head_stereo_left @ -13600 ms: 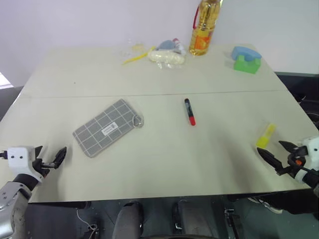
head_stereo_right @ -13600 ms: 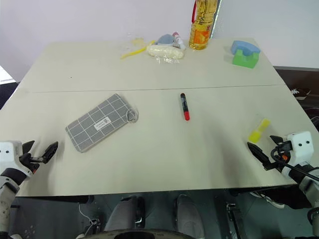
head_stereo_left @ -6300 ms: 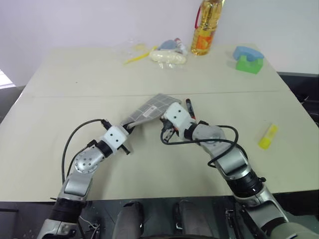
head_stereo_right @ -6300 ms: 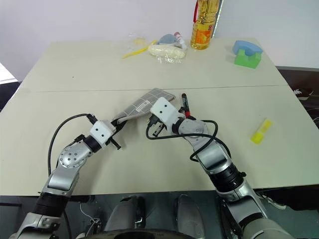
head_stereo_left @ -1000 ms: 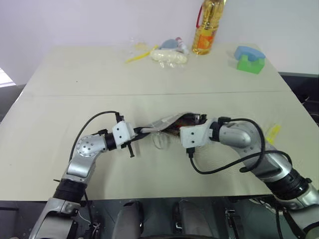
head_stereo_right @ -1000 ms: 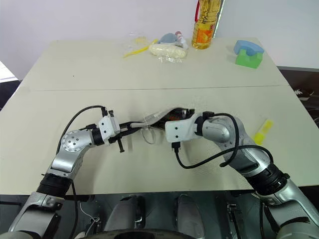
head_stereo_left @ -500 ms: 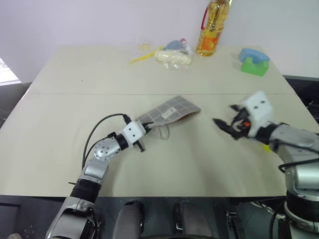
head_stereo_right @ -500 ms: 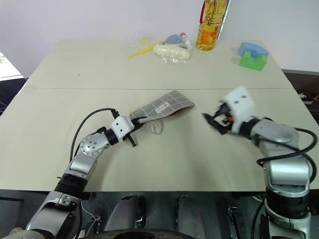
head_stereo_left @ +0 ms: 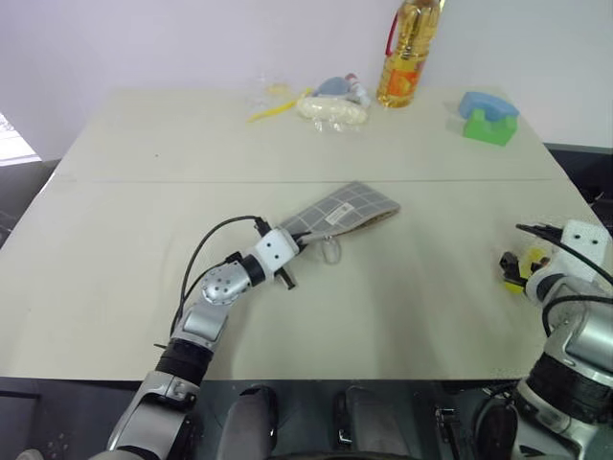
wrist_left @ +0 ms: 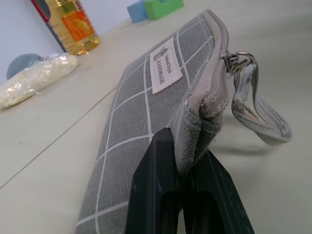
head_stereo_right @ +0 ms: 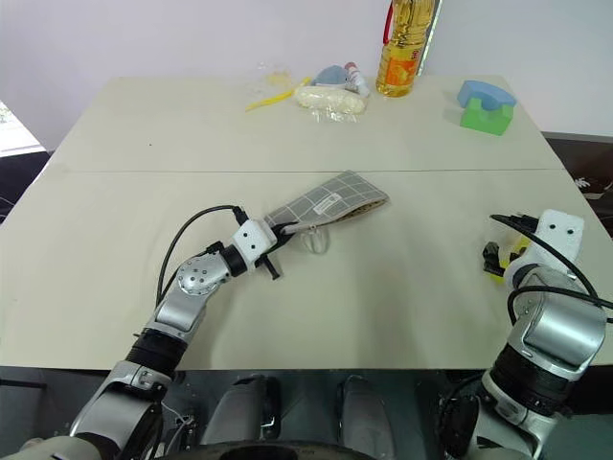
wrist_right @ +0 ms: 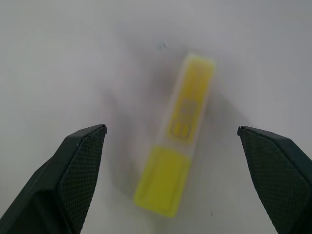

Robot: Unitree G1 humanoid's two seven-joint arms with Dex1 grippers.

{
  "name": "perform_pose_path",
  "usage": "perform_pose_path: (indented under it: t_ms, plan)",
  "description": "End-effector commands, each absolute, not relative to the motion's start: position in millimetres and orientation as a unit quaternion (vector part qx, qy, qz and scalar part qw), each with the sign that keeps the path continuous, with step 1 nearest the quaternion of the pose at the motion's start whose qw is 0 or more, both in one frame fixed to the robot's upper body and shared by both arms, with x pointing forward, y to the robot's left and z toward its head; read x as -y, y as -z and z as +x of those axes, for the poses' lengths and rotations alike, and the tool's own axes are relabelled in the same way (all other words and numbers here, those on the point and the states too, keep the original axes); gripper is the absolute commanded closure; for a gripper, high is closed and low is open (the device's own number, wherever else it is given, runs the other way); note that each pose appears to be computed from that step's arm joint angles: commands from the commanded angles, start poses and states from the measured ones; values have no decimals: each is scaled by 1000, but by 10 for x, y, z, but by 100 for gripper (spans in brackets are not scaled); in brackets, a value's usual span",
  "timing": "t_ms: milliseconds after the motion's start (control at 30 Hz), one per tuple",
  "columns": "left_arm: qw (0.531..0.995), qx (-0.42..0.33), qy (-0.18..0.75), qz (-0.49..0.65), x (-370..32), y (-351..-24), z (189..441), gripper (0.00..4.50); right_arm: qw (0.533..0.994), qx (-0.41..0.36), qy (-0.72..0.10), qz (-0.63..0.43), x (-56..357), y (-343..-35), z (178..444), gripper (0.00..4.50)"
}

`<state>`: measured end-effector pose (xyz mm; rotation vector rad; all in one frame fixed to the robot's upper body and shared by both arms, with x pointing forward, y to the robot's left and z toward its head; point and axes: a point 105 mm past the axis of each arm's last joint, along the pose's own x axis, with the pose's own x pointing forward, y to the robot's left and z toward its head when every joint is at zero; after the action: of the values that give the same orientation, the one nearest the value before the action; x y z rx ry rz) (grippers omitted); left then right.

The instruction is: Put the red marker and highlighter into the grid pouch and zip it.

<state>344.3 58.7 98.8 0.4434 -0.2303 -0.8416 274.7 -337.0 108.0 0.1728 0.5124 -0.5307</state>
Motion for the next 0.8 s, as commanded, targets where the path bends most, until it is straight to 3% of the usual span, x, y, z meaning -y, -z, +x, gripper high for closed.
perform_pose_path:
  t_ms: [33, 133, 233, 267, 300, 333, 467, 567, 700, 800]
  plan:
    - [881, 136, 403, 207, -561, -1130, 3439, 450, 929, -244, 253, 119, 3363, -1062, 2759, 3]
    - [883, 138, 398, 205, -578, -1144, 3437, 450, 929, -254, 244, 113, 3332, -1010, 2776, 89]
    - [884, 136, 399, 202, -591, -1145, 3422, 450, 932, -252, 240, 102, 3324, -1020, 2802, 242]
    - [884, 136, 400, 201, -596, -1146, 3416, 450, 933, -251, 239, 94, 3328, -1032, 2811, 272]
    - [884, 136, 401, 201, -600, -1147, 3413, 450, 934, -250, 239, 88, 3329, -1040, 2817, 344]
    - [884, 135, 400, 201, -605, -1148, 3413, 450, 935, -250, 238, 83, 3330, -1046, 2823, 364]
    - [885, 132, 398, 203, -661, -1155, 3430, 450, 954, -226, 197, 0, 3239, -1234, 2928, 363]
    - [889, 129, 393, 196, -744, -1187, 3470, 450, 968, -163, 72, -174, 2890, -1576, 3089, 363]
    - [893, 123, 386, 193, -868, -1221, 3537, 450, 914, -98, -98, -380, 2354, -1768, 3075, 363]
    - [894, 125, 385, 192, -912, -1250, 3558, 450, 887, -86, -151, -428, 2226, -1723, 3032, 363]
